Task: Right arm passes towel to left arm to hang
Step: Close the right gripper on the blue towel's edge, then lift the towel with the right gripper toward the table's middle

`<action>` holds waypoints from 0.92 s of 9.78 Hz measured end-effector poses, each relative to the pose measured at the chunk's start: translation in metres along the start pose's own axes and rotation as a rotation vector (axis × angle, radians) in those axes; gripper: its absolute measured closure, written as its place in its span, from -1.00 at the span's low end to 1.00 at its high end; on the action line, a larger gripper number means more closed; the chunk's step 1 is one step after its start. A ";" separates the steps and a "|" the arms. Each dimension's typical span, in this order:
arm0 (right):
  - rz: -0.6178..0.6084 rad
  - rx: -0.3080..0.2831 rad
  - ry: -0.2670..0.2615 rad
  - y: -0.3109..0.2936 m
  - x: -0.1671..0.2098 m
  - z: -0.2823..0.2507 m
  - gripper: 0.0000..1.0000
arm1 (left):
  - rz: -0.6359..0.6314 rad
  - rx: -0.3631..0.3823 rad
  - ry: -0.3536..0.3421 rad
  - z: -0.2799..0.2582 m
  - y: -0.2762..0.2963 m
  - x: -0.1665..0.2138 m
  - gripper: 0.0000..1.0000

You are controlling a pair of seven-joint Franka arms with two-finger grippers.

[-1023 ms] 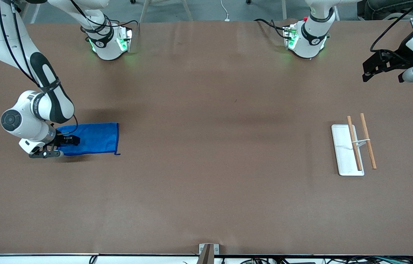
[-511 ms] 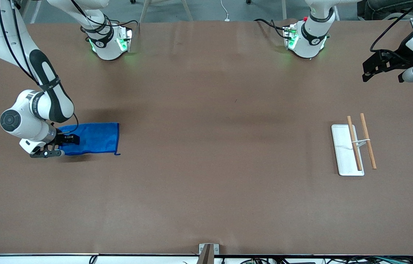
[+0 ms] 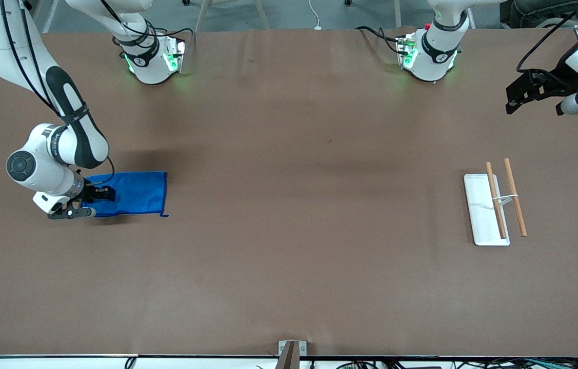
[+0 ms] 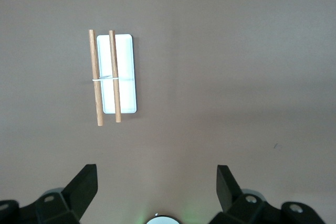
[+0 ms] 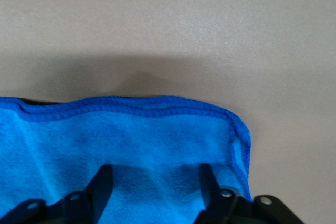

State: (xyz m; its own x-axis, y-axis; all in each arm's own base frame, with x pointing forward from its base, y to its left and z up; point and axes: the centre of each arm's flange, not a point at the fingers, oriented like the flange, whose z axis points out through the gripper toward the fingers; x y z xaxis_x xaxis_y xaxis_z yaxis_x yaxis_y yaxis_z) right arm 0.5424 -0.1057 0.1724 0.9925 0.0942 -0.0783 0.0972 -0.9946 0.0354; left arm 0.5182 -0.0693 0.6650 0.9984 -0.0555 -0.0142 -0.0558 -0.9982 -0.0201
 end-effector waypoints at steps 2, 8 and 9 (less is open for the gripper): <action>0.002 -0.001 0.005 0.001 0.000 -0.003 0.25 | 0.000 0.000 0.000 0.000 0.000 0.000 -1.00; 0.067 0.135 -0.050 -0.015 0.010 -0.066 0.90 | 0.001 -0.001 -0.005 0.003 0.000 0.002 -1.00; 0.097 0.222 -0.045 -0.029 0.015 -0.098 0.90 | 0.001 -0.001 -0.006 0.003 0.000 0.002 -1.00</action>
State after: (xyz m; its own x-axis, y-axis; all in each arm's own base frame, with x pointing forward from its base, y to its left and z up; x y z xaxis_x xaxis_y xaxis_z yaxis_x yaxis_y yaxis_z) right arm 0.5621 -0.0710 0.2674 0.9915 0.0005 -0.1297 -0.0222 -0.9845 -0.1741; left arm 0.5201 -0.0697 0.6619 0.9982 -0.0565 -0.0202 -0.0569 -0.9982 -0.0191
